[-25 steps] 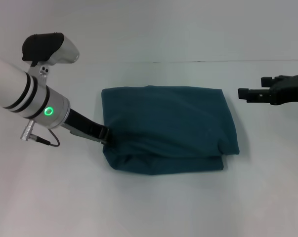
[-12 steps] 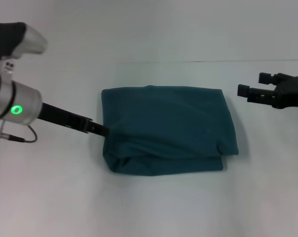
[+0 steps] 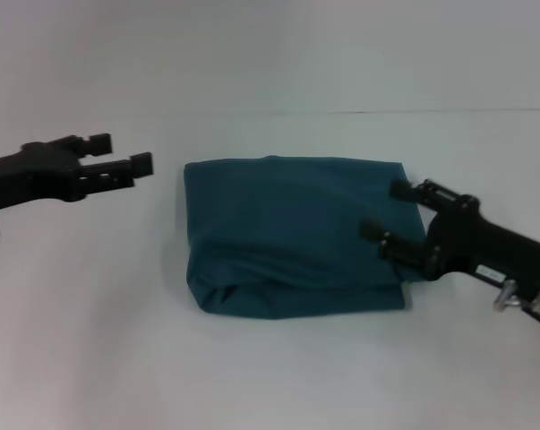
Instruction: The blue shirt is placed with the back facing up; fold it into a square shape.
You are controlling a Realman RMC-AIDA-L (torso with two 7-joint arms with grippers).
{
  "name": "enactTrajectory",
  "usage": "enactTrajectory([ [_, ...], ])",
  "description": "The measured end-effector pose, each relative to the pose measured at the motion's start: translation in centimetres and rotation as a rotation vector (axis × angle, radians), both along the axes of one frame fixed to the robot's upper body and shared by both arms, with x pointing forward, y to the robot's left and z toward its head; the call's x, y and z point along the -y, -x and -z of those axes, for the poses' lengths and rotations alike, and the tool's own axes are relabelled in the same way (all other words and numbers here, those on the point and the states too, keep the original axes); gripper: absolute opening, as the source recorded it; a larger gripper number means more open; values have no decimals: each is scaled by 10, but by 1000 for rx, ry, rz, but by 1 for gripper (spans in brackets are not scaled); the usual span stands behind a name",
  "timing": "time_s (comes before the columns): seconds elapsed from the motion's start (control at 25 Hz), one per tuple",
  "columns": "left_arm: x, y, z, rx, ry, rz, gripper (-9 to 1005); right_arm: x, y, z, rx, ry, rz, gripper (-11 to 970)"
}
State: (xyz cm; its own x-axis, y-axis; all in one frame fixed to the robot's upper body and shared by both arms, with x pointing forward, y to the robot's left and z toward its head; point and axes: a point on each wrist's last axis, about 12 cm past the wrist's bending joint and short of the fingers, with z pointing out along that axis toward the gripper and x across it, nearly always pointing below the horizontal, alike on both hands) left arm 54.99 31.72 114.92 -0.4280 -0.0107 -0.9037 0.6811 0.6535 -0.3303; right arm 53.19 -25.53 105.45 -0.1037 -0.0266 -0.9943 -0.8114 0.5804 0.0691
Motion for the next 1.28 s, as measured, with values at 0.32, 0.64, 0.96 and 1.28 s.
enactTrajectory([
  [0.32, -21, 37, 29, 150, 161, -119, 945, -48, -18, 11, -1, 39, -42, 713],
  [0.64, -31, 58, 50, 177, 221, -182, 938, -69, -43, 14, -58, 173, -35, 327],
  [0.96, -34, 65, 58, 185, 228, -215, 937, -74, -47, 25, -105, 323, -62, 88],
  [1.28, -33, 63, 60, 203, 216, -217, 938, -77, -40, 6, -17, 200, -147, -1],
])
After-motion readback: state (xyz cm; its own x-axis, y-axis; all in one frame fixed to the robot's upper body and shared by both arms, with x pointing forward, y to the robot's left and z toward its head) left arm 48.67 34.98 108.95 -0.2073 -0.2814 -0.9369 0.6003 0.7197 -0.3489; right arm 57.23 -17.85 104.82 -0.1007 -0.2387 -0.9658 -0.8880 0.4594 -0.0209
